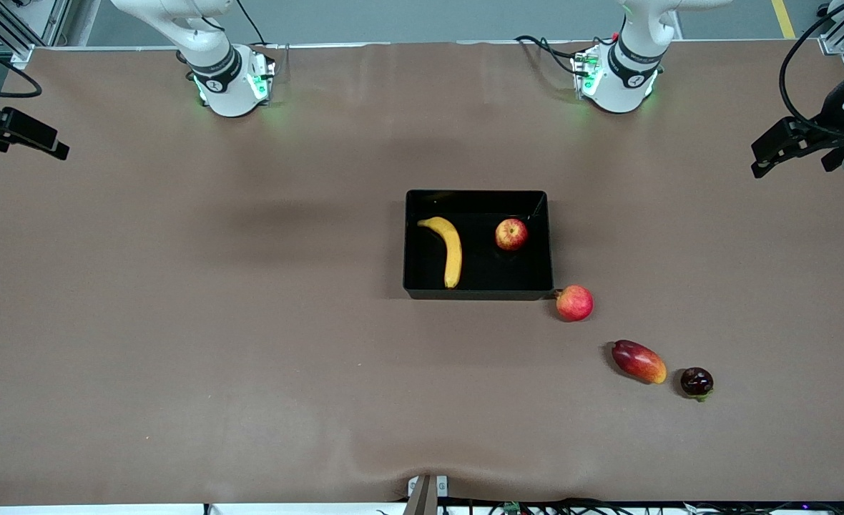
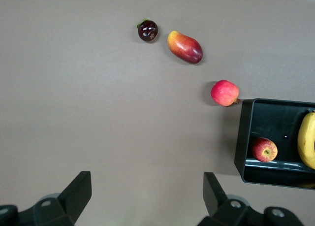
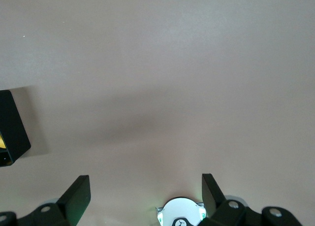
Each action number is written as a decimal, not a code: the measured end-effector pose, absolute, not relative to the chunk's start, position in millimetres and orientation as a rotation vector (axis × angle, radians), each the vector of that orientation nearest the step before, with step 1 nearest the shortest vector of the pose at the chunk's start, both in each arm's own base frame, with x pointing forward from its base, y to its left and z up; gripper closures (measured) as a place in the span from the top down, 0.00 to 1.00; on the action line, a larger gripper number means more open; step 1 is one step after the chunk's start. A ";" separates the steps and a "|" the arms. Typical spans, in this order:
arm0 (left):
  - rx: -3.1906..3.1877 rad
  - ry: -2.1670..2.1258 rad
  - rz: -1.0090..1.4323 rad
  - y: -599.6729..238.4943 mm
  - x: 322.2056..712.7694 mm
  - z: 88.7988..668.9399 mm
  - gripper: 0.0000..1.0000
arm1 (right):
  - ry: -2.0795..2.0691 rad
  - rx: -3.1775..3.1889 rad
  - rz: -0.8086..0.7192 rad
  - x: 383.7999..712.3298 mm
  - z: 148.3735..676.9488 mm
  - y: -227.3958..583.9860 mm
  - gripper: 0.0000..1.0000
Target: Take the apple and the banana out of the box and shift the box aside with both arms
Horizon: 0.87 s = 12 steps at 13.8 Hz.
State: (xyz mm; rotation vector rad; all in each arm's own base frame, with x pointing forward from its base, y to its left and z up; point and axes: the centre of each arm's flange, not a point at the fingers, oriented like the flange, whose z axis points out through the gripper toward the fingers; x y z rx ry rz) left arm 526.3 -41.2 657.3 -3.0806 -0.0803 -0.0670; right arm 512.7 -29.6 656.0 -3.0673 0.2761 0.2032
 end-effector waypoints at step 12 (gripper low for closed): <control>-3.075 -0.088 0.129 -129.5 559.1 578.1 1.00 | 0.264 -3.057 0.357 494.1 666.9 -23.0 1.00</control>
